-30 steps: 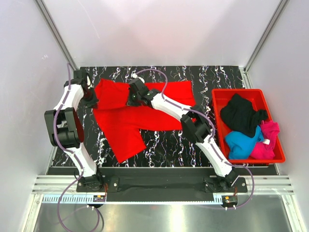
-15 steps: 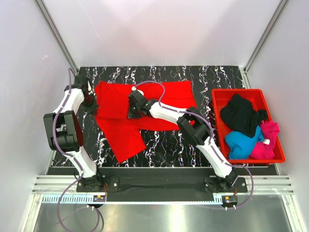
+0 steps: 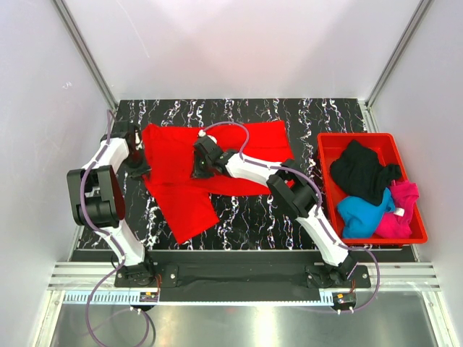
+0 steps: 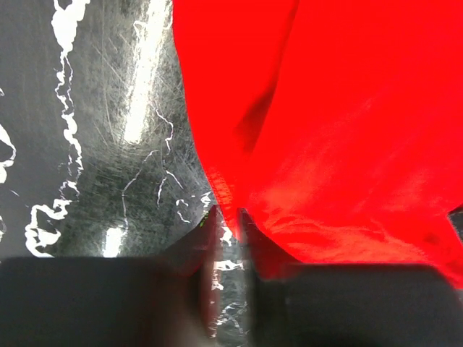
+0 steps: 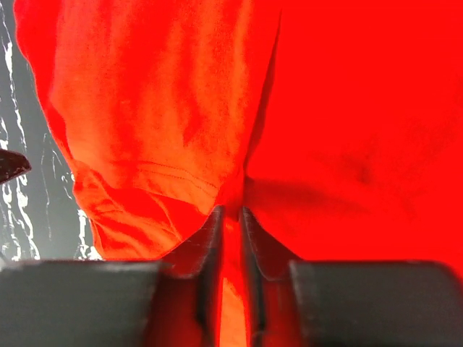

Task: Fold and stack the t-shirts
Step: Fold the tshirt

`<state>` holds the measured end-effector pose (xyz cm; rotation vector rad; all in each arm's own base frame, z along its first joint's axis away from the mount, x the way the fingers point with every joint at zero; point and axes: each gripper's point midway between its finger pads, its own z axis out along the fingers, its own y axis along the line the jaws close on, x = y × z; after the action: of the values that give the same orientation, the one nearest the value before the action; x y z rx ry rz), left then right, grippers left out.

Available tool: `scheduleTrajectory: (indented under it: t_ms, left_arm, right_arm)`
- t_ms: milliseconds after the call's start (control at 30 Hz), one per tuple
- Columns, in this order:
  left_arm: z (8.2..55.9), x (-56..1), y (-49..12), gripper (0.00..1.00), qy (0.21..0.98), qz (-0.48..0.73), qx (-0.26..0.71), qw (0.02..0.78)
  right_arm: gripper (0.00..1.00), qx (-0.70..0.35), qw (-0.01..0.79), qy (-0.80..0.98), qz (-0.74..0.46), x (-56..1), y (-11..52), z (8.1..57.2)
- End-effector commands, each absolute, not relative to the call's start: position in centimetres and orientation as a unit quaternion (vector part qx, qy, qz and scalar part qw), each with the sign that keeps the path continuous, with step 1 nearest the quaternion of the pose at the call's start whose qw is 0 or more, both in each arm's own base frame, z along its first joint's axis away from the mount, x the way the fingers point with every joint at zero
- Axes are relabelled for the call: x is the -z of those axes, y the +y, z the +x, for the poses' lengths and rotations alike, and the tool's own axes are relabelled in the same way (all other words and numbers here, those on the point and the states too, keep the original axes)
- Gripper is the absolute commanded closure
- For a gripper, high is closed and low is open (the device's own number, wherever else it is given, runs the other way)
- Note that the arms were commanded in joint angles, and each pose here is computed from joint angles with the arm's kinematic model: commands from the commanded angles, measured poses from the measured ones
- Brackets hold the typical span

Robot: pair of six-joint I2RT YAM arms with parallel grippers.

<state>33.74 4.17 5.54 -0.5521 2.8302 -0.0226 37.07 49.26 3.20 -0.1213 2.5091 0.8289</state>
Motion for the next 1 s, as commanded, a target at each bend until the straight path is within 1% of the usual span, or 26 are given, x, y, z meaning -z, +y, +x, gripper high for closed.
scheduleTrajectory:
  t_ms: [0,67,100,133,167,233,267,300,367,400,433,467,500,533,567,600,633,667,733,767,867,900,933,967]
  left_arm:
    - [34.4,-7.0,4.4,0.59,0.969,-0.188,0.003,0.160]
    - [36.0,-8.4,4.2,0.53,0.966,-0.185,0.018,0.182]
    - [36.8,-9.1,4.2,0.52,0.964,-0.183,0.022,0.193]
    - [37.7,-9.7,4.2,0.51,0.962,-0.179,0.027,0.205]
    - [40.2,-11.9,4.1,0.50,0.953,-0.173,0.042,0.246]
    - [42.6,-12.4,3.9,0.50,0.948,-0.169,0.056,0.264]
    - [44.1,-13.3,3.5,0.50,0.943,-0.163,0.075,0.281]
    - [46.2,-13.7,3.3,0.50,0.938,-0.159,0.090,0.294]
    - [48.7,-14.2,2.6,0.51,0.931,-0.149,0.123,0.310]
    - [50.4,-15.5,2.4,0.51,0.923,-0.144,0.134,0.332]
    - [51.6,-13.8,2.3,0.51,0.925,-0.147,0.142,0.321]
    - [52.4,-13.7,2.0,0.51,0.923,-0.143,0.154,0.323]
    - [53.4,-13.8,2.0,0.51,0.919,-0.144,0.158,0.330]
    - [54.6,-12.6,2.0,0.51,0.919,-0.148,0.165,0.326]
    - [55.6,-12.6,2.1,0.51,0.913,-0.149,0.174,0.337]
    - [56.3,-11.9,2.2,0.51,0.912,-0.154,0.178,0.337]
    - [57.4,-11.0,2.3,0.51,0.908,-0.163,0.185,0.339]
    - [57.8,-10.2,2.3,0.51,0.906,-0.168,0.194,0.336]
    - [59.0,-9.6,3.0,0.51,0.897,-0.190,0.206,0.342]
    - [59.2,-7.7,3.0,0.51,0.898,-0.199,0.217,0.327]
    - [59.8,-6.3,4.3,0.51,0.890,-0.236,0.223,0.321]
    - [59.8,-5.0,4.7,0.50,0.891,-0.247,0.221,0.310]
    - [59.5,-4.2,5.2,0.50,0.891,-0.263,0.218,0.297]
    - [59.8,-4.3,5.9,0.50,0.891,-0.272,0.206,0.301]
  right_arm:
    - [0.71,-0.328,0.268,0.904,-0.057,-8.1,49.8,37.6]
    - [0.63,-0.312,0.270,0.909,-0.059,-8.7,48.5,37.7]
    - [0.62,-0.310,0.272,0.909,-0.057,-9.1,47.9,38.0]
    - [0.60,-0.309,0.271,0.910,-0.056,-9.3,47.2,38.1]
    - [0.60,-0.311,0.273,0.909,-0.046,-10.1,45.4,39.1]
    - [0.60,-0.317,0.276,0.906,-0.036,-10.8,43.5,40.2]
    - [0.64,-0.329,0.281,0.901,-0.035,-11.4,42.4,40.8]
    - [0.67,-0.329,0.288,0.899,-0.017,-11.5,40.3,42.7]
    - [0.84,-0.334,0.294,0.896,-0.006,-11.6,38.0,44.7]
    - [0.89,-0.327,0.302,0.895,0.013,-11.6,35.6,46.8]
    - [0.92,-0.325,0.307,0.894,0.018,-11.5,34.5,47.9]
    - [0.96,-0.327,0.307,0.894,0.016,-11.4,33.9,48.9]
    - [0.98,-0.321,0.314,0.893,0.034,-11.3,31.7,50.6]
    - [0.99,-0.313,0.312,0.896,0.043,-10.2,30.8,51.6]
    - [1.00,-0.309,0.326,0.892,0.049,-10.7,29.8,53.0]
    - [1.00,-0.302,0.330,0.892,0.056,-10.4,29.0,54.0]
    - [1.00,-0.288,0.321,0.899,0.071,-8.5,27.3,55.0]
    - [1.00,-0.285,0.333,0.895,0.079,-9.1,26.6,56.4]
    - [1.00,-0.265,0.335,0.899,0.100,-7.6,24.4,58.5]
    - [1.00,-0.252,0.342,0.899,0.103,-7.3,23.5,59.2]
    - [1.00,-0.227,0.354,0.898,0.131,-5.9,20.2,61.3]
    - [1.00,-0.220,0.354,0.898,0.140,-5.6,19.3,61.8]
    - [1.00,-0.206,0.345,0.903,0.154,-4.5,18.4,62.1]
    - [1.00,-0.193,0.341,0.905,0.168,-4.0,16.9,62.5]
